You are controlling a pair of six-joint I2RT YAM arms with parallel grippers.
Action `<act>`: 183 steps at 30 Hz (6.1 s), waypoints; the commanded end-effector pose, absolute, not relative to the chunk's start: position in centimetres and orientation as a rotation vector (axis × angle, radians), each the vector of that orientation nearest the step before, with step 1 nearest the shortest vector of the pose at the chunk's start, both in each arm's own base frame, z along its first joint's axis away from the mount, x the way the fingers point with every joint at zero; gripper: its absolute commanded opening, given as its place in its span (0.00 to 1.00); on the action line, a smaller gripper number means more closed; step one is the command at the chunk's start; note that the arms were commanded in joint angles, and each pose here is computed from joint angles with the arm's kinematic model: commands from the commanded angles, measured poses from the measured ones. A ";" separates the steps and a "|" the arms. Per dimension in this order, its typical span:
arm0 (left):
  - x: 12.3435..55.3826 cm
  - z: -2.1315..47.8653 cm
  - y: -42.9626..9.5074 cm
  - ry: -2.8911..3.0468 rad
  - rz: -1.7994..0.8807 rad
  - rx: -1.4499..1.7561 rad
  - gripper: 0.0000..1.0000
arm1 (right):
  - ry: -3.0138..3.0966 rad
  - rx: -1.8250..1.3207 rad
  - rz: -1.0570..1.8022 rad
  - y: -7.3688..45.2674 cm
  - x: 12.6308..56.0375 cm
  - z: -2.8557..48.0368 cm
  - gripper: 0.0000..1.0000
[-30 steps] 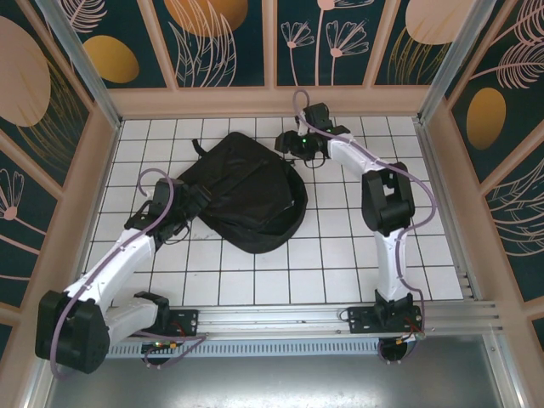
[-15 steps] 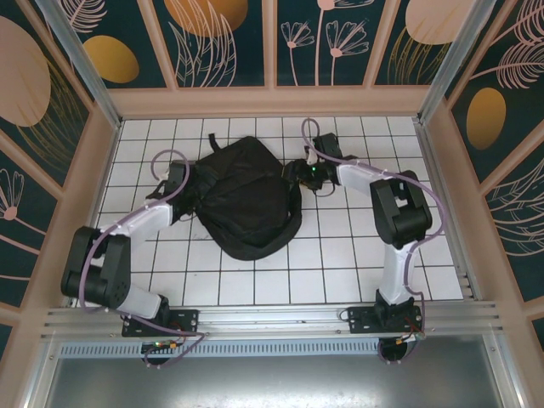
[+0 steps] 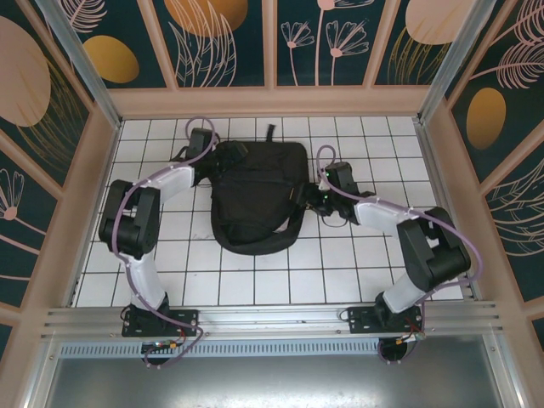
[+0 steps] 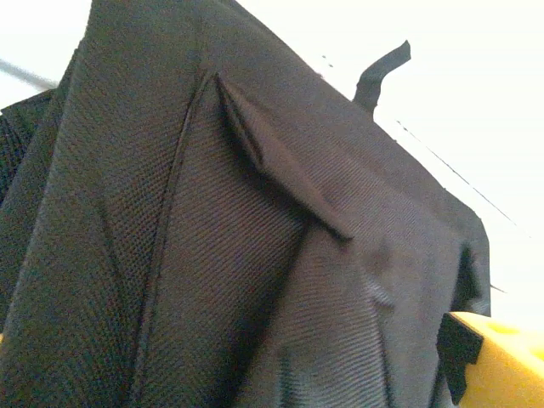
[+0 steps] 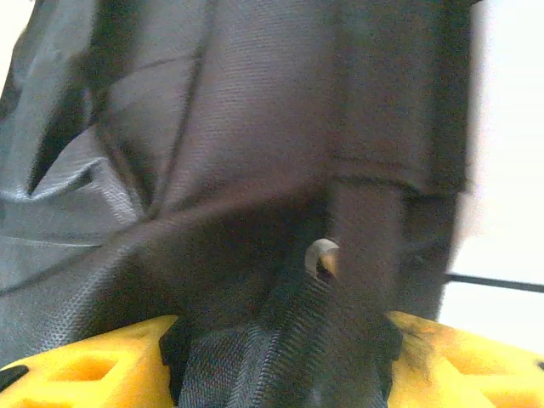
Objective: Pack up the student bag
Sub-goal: Rotate the student bag at the center of the table, then zip the student bag at the center of the table.
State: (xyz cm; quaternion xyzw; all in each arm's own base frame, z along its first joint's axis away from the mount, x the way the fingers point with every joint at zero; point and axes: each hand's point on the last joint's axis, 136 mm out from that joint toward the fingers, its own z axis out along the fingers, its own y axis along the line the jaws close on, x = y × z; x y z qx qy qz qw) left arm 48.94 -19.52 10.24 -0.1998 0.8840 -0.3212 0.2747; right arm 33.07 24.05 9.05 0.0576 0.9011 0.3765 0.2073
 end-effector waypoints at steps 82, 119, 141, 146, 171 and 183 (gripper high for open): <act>27.8 14.6 -25.2 2.658 -0.518 0.251 0.65 | 2.480 0.026 0.759 21.8 27.4 17.1 0.28; 28.2 12.4 -27.7 2.670 -0.642 0.263 0.00 | 2.532 0.519 1.021 23.3 27.1 12.6 0.41; 27.1 13.7 -27.9 2.627 -0.765 0.219 0.00 | 2.388 0.904 1.423 30.5 28.9 10.0 0.39; 26.8 13.7 -27.9 2.627 -0.780 0.231 0.00 | 2.360 0.891 1.426 30.6 29.6 9.6 0.20; 27.4 15.7 -28.8 2.584 -0.825 0.241 0.00 | 2.067 0.898 1.627 30.8 30.2 11.6 0.59; 27.0 15.6 -28.6 2.588 -0.829 0.247 0.00 | 2.061 0.902 1.654 31.8 31.3 10.4 0.27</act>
